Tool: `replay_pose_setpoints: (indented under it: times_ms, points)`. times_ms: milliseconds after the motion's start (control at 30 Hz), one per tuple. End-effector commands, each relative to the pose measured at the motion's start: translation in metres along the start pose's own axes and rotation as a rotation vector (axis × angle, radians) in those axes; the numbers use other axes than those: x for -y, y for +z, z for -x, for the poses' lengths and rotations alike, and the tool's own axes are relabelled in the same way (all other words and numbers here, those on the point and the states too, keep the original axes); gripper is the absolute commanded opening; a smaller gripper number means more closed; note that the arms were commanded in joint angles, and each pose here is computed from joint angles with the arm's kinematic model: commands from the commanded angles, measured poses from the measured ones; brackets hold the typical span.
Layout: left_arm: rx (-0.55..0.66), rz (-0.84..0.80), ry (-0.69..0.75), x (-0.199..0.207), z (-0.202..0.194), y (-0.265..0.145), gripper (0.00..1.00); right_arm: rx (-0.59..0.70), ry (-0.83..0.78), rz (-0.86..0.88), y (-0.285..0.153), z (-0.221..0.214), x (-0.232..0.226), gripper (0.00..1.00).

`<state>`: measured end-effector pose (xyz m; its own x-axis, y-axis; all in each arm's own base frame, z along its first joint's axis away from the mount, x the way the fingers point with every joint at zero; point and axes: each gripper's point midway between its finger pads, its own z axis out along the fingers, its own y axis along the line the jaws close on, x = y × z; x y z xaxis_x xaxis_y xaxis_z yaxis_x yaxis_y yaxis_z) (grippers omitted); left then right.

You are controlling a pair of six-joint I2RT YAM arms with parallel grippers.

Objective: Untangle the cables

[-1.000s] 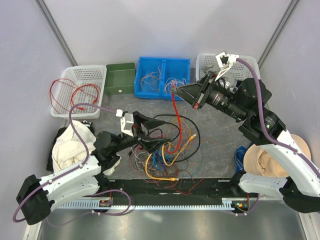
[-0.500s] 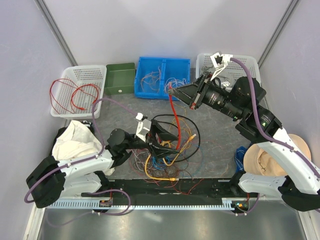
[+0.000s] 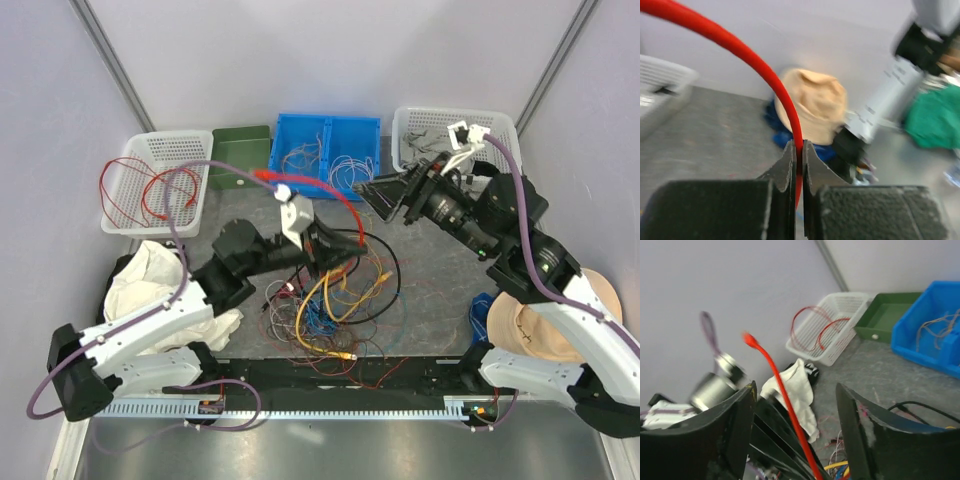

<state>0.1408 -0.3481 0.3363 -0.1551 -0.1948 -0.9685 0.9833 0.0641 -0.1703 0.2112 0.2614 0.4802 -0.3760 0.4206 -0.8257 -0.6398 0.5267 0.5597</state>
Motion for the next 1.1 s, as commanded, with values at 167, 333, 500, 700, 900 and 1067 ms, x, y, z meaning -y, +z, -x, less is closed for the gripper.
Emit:
replay_pose_setpoints:
  times_ms: [167,333,500,700,900,1067]
  points:
    - [0.045,0.645,0.127,-0.106,0.164,-0.030,0.02,0.132,-0.099,-0.237,-0.052,-0.017,0.071,0.73]
    - [0.113,0.633,0.125,-0.103,0.223,-0.025,0.02,0.029,-0.074,-0.145,-0.047,-0.072,0.079,0.72]
    - [0.141,0.591,0.071,-0.099,0.244,-0.012,0.02,-0.058,-0.003,-0.020,-0.031,-0.132,0.085,0.73]
    - [0.142,0.437,-0.179,-0.077,0.231,0.004,0.02,-0.010,0.047,0.218,-0.021,-0.145,0.055,0.73]
    - [0.202,0.225,-0.363,-0.051,0.196,0.012,0.02,0.092,0.065,0.393,-0.017,-0.144,0.030,0.74]
    - [0.249,0.144,-0.412,-0.043,0.179,0.009,0.02,0.068,0.065,0.463,0.011,-0.168,0.013,0.73]
